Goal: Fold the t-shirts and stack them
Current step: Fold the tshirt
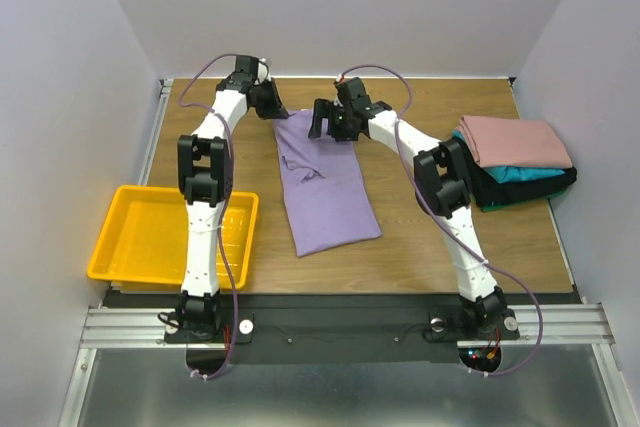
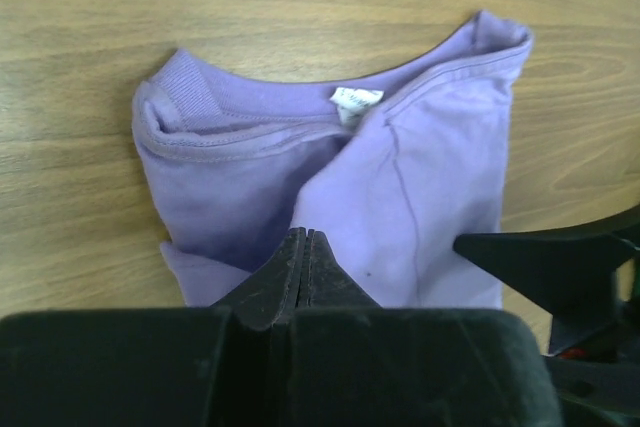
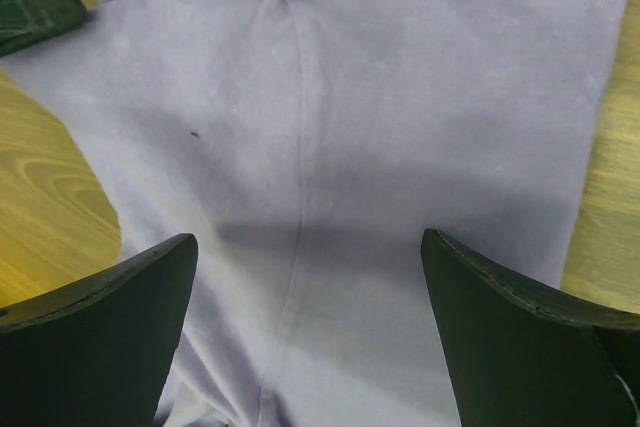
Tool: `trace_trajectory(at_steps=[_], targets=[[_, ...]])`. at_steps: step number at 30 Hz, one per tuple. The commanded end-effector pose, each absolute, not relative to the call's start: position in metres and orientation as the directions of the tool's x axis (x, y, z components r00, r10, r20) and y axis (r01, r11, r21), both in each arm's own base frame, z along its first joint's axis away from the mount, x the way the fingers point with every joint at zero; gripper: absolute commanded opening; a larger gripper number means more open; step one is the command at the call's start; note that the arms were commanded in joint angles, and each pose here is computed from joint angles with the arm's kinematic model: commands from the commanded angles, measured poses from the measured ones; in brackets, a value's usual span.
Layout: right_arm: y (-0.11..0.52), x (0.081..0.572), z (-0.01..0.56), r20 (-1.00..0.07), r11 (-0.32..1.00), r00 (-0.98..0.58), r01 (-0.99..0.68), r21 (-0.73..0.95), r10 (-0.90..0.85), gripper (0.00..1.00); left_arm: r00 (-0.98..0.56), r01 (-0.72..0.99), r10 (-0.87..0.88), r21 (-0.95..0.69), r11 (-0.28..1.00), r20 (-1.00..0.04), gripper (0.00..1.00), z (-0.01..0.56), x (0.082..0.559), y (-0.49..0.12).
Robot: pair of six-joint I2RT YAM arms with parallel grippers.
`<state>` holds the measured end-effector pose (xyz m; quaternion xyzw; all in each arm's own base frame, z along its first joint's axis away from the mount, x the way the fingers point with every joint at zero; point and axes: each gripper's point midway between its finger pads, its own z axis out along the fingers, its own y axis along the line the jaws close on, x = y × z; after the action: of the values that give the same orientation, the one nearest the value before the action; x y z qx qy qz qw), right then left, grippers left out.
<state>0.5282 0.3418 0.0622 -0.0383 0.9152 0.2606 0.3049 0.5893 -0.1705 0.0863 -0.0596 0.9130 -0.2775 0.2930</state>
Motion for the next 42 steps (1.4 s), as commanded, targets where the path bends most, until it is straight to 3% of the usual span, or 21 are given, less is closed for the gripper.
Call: trace_trajectory(at_steps=[1,9,19,24,29,30,31,34,35,36,39,41,42], targets=[[0.333,0.536,0.069,-0.595,0.868,-0.794,-0.202,0.453,0.126,1.00,-0.802,0.130,-0.235,-0.544,0.829,-0.549,0.00,0.107,0.593,-0.178],[0.309,0.514,0.049,-0.541,0.904,-0.825,-0.093,0.417,0.165,1.00,-0.810,0.147,-0.231,-0.568,0.810,-0.539,0.00,0.087,0.600,-0.188],[0.283,0.479,0.029,-0.488,0.927,-0.854,-0.016,0.374,0.182,1.00,-0.873,0.130,-0.186,-0.583,0.802,-0.451,0.00,0.032,0.580,-0.215],[0.282,0.478,0.048,-0.515,0.926,-0.839,-0.037,0.376,0.176,1.00,-0.863,0.124,-0.200,-0.577,0.807,-0.465,0.00,0.042,0.582,-0.215],[0.281,0.486,0.080,-0.592,0.928,-0.797,-0.119,0.353,0.123,1.00,-0.804,0.162,-0.224,-0.565,0.809,-0.550,0.00,0.100,0.592,-0.213],[0.284,0.495,0.101,-0.628,0.922,-0.768,-0.144,0.359,0.124,1.00,-0.784,0.173,-0.229,-0.558,0.812,-0.577,0.15,0.116,0.596,-0.211],[0.287,0.498,0.113,-0.646,0.917,-0.754,-0.165,0.364,0.121,1.00,-0.754,0.182,-0.242,-0.548,0.817,-0.611,0.36,0.137,0.602,-0.208],[0.296,0.504,0.164,-0.712,0.888,-0.693,-0.254,0.384,0.110,1.00,-0.665,0.229,-0.274,-0.539,0.810,-0.694,0.62,0.216,0.602,-0.201],[0.298,0.503,0.176,-0.724,0.880,-0.680,-0.272,0.390,0.112,1.00,-0.640,0.242,-0.270,-0.522,0.818,-0.720,0.76,0.234,0.599,-0.198],[0.296,0.496,0.194,-0.738,0.871,-0.665,-0.288,0.398,0.118,1.00,-0.630,0.226,-0.274,-0.509,0.831,-0.727,0.98,0.238,0.595,-0.193],[0.289,0.472,0.211,-0.738,0.855,-0.665,-0.312,0.414,0.114,1.00,-0.560,0.229,-0.290,-0.482,0.846,-0.776,0.99,0.293,0.564,-0.178],[0.287,0.454,0.211,-0.719,0.844,-0.686,-0.316,0.434,0.113,1.00,-0.563,0.203,-0.298,-0.479,0.854,-0.770,0.99,0.298,0.547,-0.172],[0.286,0.441,0.210,-0.705,0.835,-0.700,-0.316,0.450,0.114,1.00,-0.614,0.156,-0.300,-0.485,0.860,-0.730,0.99,0.268,0.534,-0.170]])
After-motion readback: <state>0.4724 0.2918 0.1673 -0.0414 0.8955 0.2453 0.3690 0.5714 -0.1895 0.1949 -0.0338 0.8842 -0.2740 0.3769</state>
